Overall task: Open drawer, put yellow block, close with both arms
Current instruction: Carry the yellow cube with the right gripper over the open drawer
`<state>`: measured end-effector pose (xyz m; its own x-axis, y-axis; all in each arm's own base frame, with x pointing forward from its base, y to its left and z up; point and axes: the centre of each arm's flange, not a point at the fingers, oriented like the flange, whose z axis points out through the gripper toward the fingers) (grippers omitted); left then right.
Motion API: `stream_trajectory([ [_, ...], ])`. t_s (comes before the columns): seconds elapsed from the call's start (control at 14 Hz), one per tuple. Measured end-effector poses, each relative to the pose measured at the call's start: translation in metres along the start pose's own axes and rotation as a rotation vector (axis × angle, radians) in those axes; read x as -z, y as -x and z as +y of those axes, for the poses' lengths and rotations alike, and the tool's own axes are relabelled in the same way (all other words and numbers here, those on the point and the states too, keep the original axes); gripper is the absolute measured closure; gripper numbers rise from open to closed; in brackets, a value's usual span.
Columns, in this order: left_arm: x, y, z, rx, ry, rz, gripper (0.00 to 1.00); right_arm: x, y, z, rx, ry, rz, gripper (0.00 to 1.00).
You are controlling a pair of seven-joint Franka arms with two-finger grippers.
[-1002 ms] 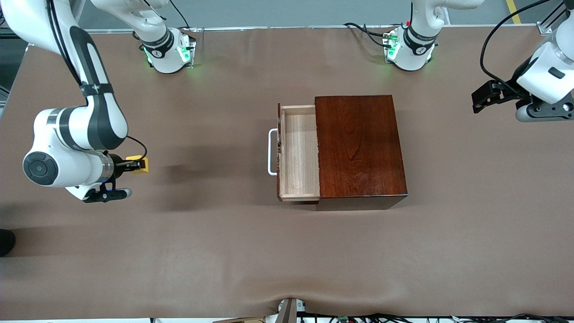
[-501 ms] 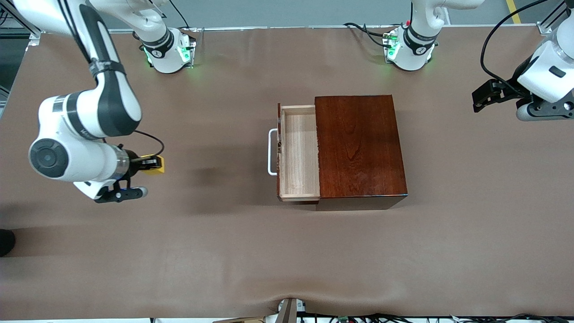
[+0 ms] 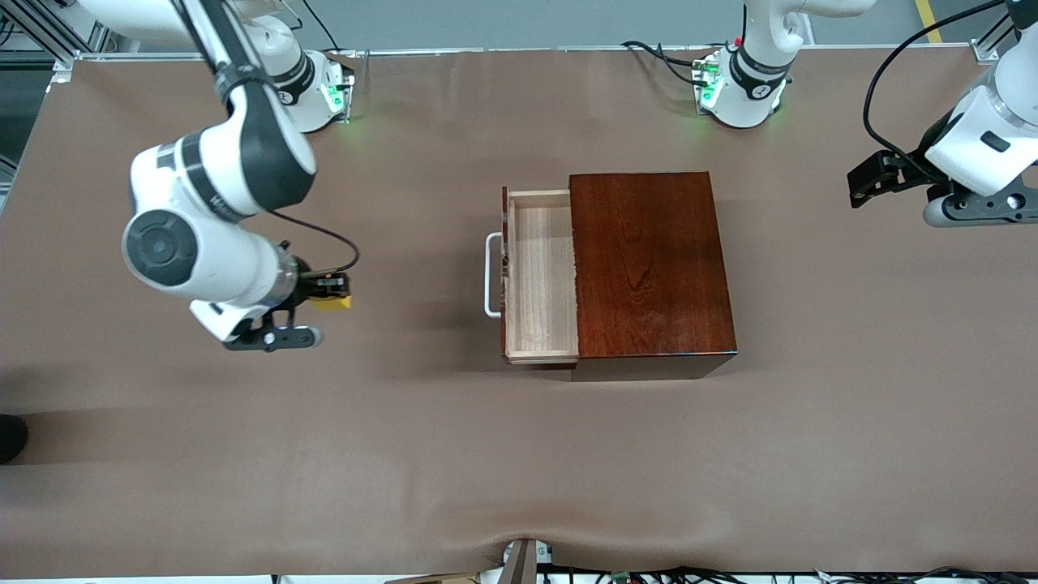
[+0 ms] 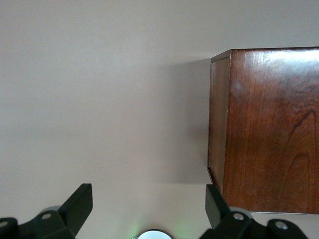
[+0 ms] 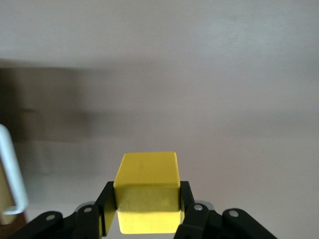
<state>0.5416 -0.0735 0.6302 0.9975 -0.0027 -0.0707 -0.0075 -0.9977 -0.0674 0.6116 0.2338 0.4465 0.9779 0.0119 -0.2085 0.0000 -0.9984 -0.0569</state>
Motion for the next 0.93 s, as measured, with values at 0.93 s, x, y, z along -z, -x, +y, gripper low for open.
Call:
stream_trajectory([
  [0.93, 0.004, 0.001, 0.002, -0.003, 0.001, 0.007, 0.00, -0.017, 0.065, -0.188, -0.199, -0.007, 0.035, 0.45],
])
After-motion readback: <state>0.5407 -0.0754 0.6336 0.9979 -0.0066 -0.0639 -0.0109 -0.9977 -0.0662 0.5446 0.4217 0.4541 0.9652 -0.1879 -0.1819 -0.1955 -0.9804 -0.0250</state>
